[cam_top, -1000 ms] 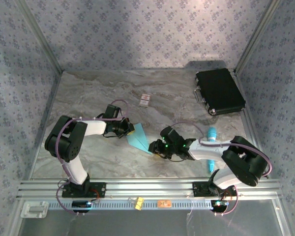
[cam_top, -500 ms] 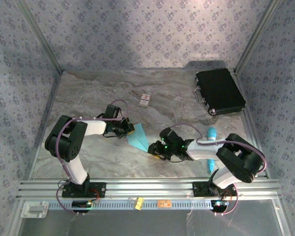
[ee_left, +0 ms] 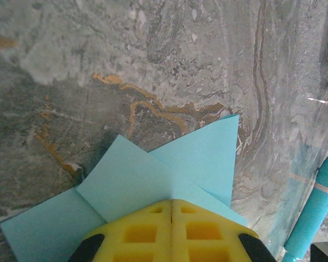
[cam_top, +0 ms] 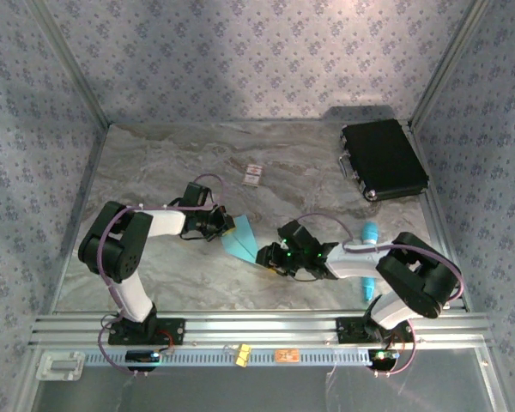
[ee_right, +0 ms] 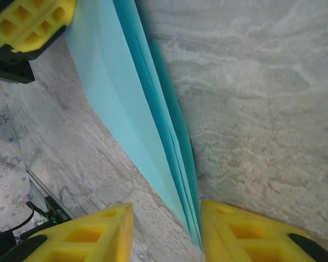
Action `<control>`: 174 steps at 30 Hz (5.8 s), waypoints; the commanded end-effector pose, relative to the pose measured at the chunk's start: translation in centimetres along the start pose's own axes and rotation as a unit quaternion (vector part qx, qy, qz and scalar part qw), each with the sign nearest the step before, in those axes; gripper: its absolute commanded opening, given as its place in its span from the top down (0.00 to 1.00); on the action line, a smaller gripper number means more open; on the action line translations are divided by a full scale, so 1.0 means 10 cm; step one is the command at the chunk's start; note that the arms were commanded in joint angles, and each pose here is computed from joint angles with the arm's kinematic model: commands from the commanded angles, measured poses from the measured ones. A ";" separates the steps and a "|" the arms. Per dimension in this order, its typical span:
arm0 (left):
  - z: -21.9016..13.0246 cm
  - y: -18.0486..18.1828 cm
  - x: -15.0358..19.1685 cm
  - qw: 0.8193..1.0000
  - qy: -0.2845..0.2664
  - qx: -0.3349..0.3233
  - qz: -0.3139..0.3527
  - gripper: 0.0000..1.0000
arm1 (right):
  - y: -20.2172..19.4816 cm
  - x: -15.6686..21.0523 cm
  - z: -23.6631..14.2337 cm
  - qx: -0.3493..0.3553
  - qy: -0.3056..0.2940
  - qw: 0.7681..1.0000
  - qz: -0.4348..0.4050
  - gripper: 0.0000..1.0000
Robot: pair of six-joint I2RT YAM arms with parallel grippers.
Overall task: Fold a paper plane with a square sheet of paper (pick it up from the middle)
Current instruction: Fourth fold the wing at the center of the table, then turn over the paper at the center of the table.
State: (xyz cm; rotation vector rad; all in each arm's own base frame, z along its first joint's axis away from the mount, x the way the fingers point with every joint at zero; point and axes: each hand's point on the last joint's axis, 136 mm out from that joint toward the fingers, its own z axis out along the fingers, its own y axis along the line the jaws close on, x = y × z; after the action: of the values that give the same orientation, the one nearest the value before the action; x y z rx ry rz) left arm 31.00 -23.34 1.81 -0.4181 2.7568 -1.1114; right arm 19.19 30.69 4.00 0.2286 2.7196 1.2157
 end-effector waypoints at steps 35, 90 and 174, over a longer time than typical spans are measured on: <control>-0.29 -0.21 0.09 1.000 -0.001 -0.006 0.022 0.74 | 0.15 -0.28 -0.06 -0.041 -0.042 0.997 -0.055 0.92; -1.71 -0.39 0.14 0.961 -0.155 -0.106 0.203 0.25 | 0.06 -0.66 -1.98 0.371 -0.236 0.841 -0.315 0.93; -1.74 -0.12 0.07 0.986 -0.147 -0.030 0.066 0.00 | 0.02 -0.60 -0.31 0.066 -0.176 0.976 -0.107 0.66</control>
State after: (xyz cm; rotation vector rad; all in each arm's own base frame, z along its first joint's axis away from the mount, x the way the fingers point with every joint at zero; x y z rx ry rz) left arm 26.23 -12.39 14.66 -0.3914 2.5337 -0.8247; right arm 24.17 26.48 5.67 0.1009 2.5006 0.7315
